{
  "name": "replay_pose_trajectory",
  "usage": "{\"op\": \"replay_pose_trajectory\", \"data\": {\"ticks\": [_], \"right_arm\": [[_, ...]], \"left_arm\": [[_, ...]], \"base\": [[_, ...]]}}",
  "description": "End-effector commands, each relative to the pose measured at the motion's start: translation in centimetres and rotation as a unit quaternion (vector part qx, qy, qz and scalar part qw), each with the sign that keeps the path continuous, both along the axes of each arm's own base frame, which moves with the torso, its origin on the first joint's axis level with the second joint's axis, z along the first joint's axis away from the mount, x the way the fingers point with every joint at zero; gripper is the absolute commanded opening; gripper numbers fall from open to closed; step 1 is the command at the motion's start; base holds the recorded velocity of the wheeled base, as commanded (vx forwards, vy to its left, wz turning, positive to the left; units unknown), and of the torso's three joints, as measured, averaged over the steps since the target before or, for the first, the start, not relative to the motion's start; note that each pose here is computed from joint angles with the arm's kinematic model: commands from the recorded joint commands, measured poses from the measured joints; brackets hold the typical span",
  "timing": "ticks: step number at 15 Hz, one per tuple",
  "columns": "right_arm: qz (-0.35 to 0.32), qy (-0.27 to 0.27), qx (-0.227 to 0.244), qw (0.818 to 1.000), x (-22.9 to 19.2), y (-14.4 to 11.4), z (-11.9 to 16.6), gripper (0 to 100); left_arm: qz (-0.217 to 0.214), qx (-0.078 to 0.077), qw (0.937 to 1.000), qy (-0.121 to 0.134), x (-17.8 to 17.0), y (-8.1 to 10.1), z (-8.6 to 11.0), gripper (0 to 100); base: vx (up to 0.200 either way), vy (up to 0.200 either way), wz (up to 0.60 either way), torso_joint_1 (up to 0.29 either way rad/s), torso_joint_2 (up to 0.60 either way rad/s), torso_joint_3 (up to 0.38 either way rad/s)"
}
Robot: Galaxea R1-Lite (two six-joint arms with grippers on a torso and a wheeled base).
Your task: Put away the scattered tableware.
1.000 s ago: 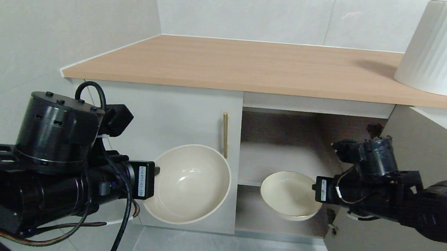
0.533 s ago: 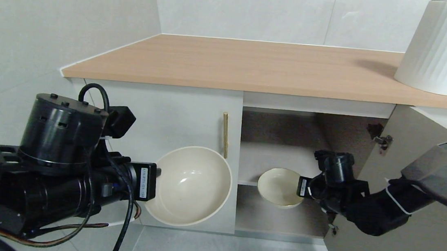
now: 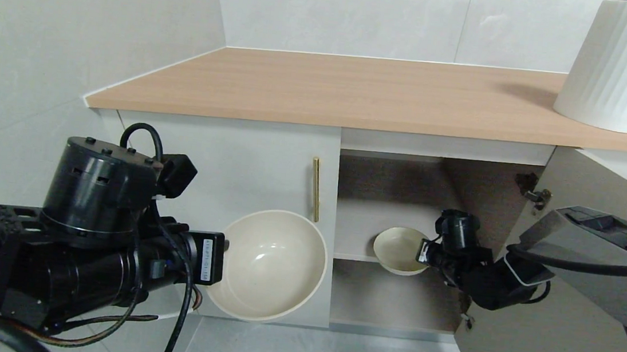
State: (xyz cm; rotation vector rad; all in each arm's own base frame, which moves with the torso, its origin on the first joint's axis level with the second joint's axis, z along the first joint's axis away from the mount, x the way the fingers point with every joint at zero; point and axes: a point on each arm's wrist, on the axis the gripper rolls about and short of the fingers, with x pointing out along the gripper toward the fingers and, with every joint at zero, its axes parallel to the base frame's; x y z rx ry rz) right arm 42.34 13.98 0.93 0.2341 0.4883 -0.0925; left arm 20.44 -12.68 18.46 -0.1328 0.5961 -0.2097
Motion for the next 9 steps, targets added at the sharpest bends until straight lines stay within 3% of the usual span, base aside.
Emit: {"op": "replay_pose_trajectory", "data": {"ticks": [1, 9], "right_arm": [[-0.009, 0.002, -0.003, 1.000, 0.8, -0.2, -1.2, 0], [-0.059, -0.021, 0.000, 0.998, 4.5, -0.1, -1.8, 0]], "left_arm": [[0.000, 0.001, 1.0000, 0.001, 0.0, 0.0, -0.1, 0], [-0.001, 0.000, 1.0000, 0.000, 0.0, -0.1, 0.0, 0]], "base": [[0.000, 0.000, 0.00, 0.000, 0.00, 0.000], [0.000, 0.000, 0.00, 0.000, 0.00, 0.000]]}}
